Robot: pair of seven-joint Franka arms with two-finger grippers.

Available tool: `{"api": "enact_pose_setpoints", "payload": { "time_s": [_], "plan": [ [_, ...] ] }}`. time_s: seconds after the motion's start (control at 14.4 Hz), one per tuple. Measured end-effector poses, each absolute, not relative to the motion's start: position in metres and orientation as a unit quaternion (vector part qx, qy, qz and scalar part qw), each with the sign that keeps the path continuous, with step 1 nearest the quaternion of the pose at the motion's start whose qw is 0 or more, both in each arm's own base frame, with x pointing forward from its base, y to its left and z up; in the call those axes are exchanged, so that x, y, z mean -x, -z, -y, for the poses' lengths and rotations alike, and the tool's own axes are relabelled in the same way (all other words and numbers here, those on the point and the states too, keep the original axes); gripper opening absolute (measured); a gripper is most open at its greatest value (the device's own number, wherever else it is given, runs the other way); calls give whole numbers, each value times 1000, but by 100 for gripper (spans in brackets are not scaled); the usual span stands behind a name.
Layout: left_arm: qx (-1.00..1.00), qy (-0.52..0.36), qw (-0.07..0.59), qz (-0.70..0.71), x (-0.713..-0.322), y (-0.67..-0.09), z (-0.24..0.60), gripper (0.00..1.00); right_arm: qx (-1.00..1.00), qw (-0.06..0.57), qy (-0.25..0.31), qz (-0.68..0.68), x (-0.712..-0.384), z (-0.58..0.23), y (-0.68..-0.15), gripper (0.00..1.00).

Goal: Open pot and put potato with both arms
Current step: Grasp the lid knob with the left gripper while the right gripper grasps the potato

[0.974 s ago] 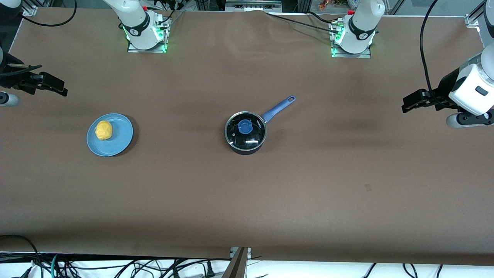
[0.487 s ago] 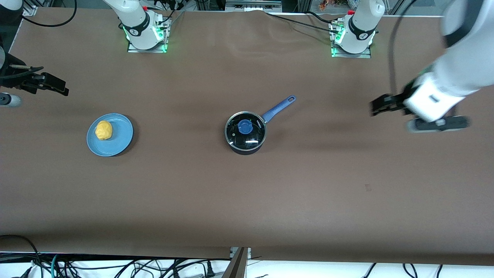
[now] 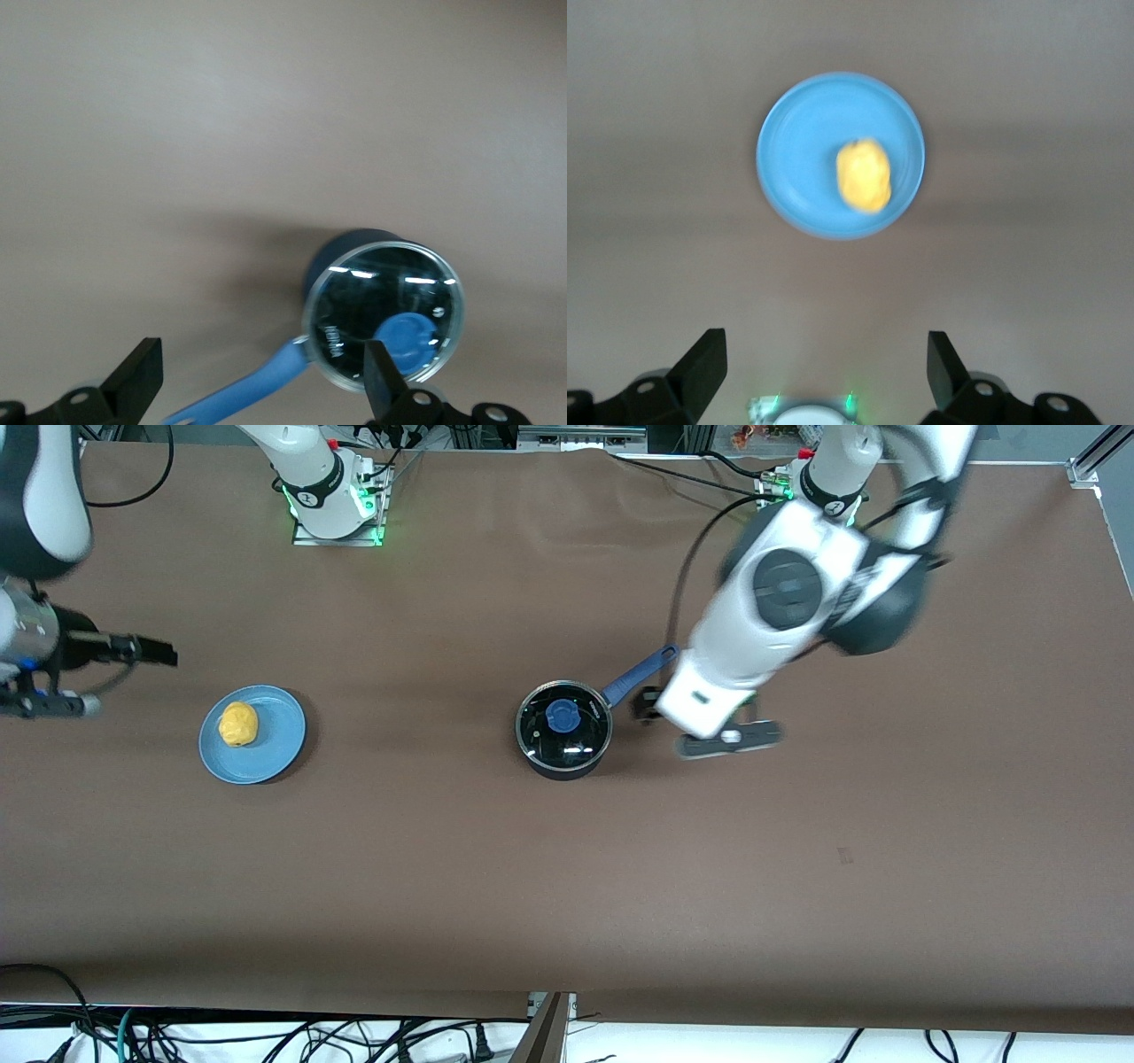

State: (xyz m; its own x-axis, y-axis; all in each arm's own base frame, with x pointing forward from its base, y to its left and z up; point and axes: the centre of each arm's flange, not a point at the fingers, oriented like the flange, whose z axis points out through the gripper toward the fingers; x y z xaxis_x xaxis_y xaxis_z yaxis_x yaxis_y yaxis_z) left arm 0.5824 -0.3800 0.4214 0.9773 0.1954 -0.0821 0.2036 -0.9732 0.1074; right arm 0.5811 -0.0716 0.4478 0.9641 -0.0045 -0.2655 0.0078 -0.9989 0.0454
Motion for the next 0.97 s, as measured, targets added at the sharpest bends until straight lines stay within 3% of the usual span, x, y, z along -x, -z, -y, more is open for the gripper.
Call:
{"api": "enact_pose_setpoints", "payload": {
  "time_s": [0.28,0.56,0.97],
  "plan": [
    [-993,20,40,-107,-556,-366,449,100,-992,39,106,-55,-593,78,-358,100],
    [-995,5,11,-102,-536,-334,494,100,-996,44,44,-63,-557,83,-260,100],
    [-996,-4,4,-90,-525,-301,518,100,-996,45,50,-59,-540,91,-218,100]
  ]
}}
